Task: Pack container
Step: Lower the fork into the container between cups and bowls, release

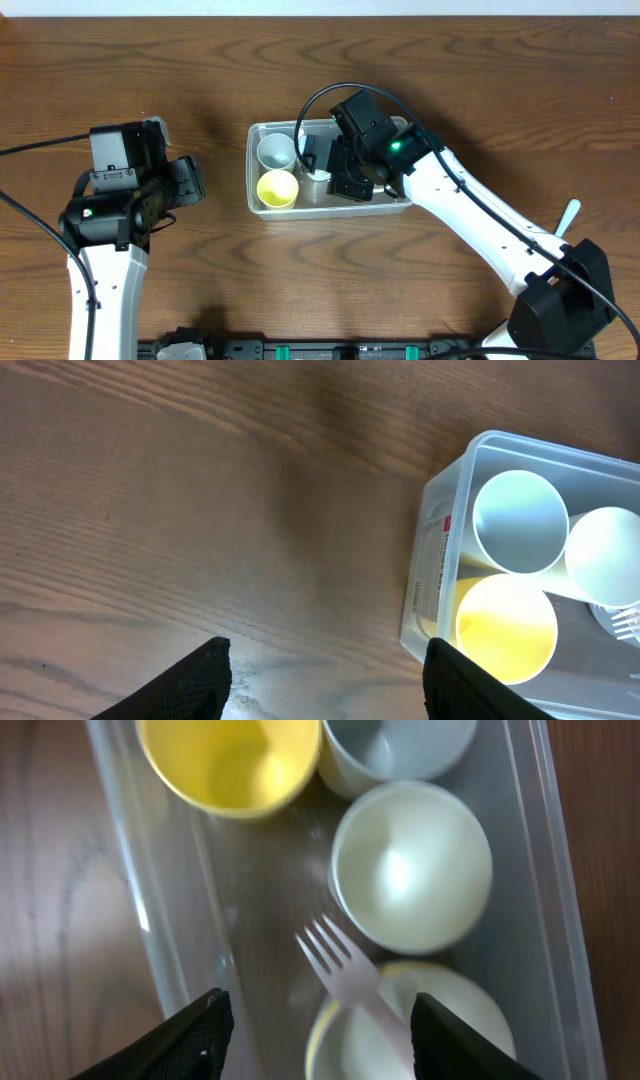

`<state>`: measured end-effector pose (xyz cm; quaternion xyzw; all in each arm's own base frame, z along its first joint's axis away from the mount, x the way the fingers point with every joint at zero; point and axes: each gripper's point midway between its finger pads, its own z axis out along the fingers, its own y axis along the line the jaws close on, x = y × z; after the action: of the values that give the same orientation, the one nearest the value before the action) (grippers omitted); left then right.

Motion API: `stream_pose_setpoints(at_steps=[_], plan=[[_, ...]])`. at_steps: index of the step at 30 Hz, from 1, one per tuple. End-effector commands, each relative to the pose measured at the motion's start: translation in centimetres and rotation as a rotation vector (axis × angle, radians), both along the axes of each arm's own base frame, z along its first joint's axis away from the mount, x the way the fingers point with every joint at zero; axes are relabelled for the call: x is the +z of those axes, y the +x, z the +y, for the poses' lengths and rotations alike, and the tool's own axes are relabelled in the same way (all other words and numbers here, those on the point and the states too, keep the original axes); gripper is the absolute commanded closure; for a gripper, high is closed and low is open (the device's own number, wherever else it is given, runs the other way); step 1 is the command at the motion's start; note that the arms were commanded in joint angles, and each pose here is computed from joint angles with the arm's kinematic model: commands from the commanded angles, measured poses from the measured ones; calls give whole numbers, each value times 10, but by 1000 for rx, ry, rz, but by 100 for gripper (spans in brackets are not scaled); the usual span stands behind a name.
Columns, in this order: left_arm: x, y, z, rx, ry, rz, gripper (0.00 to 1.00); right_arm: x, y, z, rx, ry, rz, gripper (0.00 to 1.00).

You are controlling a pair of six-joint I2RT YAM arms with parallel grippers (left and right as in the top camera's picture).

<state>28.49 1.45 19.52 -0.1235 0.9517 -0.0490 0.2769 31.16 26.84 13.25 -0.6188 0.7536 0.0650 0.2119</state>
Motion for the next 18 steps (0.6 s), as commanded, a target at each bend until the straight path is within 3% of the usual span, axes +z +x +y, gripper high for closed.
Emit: stream_pose_setpoints(at_steps=[1, 3, 8, 18], plan=[[-1, 1, 0, 4, -9, 2, 38, -6, 7, -16, -46, -79, -29, 36], [-1, 1, 0, 4, -9, 2, 38, -8, 6, -22, -52, -93, -12, 31], [-1, 1, 0, 4, -9, 2, 38, -10, 9, -34, -72, -106, 2, 29], [-1, 1, 0, 4, -9, 2, 38, -28, 15, -42, 113, -181, -18, 27]])
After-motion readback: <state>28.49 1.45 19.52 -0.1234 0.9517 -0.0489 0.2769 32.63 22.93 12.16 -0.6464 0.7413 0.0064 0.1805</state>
